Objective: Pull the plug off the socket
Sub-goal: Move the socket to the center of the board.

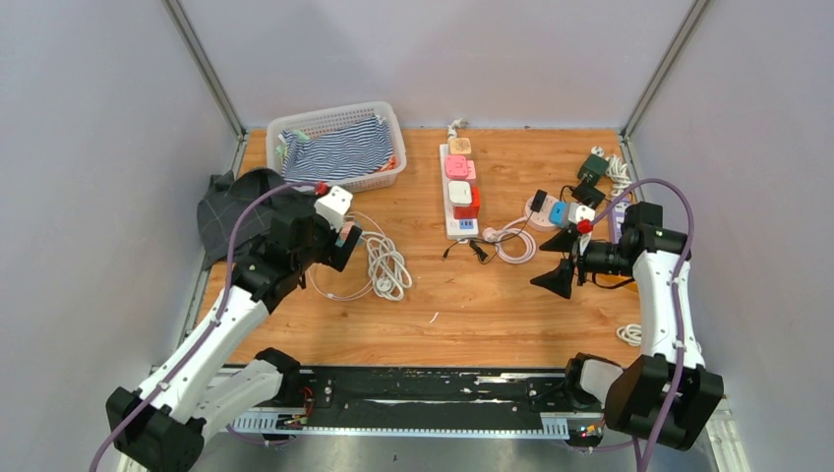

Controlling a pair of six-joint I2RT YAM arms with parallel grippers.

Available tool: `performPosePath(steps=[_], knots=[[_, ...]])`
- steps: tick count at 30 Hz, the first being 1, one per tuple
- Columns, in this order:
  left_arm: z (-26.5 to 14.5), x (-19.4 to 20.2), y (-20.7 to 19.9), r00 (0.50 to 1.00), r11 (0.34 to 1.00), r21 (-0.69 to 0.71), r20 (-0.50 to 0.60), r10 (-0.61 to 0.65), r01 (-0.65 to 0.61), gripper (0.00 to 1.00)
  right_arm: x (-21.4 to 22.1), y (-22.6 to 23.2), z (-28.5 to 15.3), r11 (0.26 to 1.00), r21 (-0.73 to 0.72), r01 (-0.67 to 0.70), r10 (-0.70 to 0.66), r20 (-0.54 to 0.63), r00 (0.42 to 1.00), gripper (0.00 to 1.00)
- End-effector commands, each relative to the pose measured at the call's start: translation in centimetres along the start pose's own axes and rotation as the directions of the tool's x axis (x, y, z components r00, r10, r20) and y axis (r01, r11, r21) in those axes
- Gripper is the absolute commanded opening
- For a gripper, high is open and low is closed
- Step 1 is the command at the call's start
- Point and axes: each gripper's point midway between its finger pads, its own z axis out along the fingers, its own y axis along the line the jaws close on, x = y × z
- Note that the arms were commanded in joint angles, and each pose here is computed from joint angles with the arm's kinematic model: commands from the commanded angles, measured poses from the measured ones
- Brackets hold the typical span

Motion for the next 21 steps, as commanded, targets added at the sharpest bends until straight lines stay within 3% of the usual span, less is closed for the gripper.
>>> performPosePath(steps=[1, 6, 12, 19, 21], knots=[[1.0, -1.2, 2.1, 0.997, 0.995, -0.076, -0.055, 0.053, -0.057, 1.0, 0.3, 0.6, 0.0, 0.999, 0.005, 0.049, -0.049, -0.031, 0.998, 0.83], [3.5, -1.4, 3.8, 0.976, 0.988, -0.099, -0.194, 0.097, -0.118, 0.99, 0.6, 0.8, 0.2, 0.997, 0.0, 0.075, -0.075, -0.066, 0.995, 0.81], [3.8, -1.8, 6.7, 0.942, 0.961, -0.149, -0.282, 0.184, -0.233, 0.84, 0.6, 1.1, 0.2, 0.992, 0.013, 0.125, -0.123, -0.077, 0.989, 0.82], [3.7, 3.6, 6.9, 0.833, 0.872, -0.076, -0.349, 0.43, -0.483, 0.7, 0.4, 1.5, 0.6, 0.99, -0.005, 0.138, -0.138, -0.074, 0.988, 0.82], [4.1, 4.7, 7.0, 0.832, 0.868, -0.068, -0.331, 0.446, -0.492, 0.67, 0.3, 1.6, 0.7, 0.99, -0.012, 0.139, -0.139, -0.071, 0.988, 0.82]])
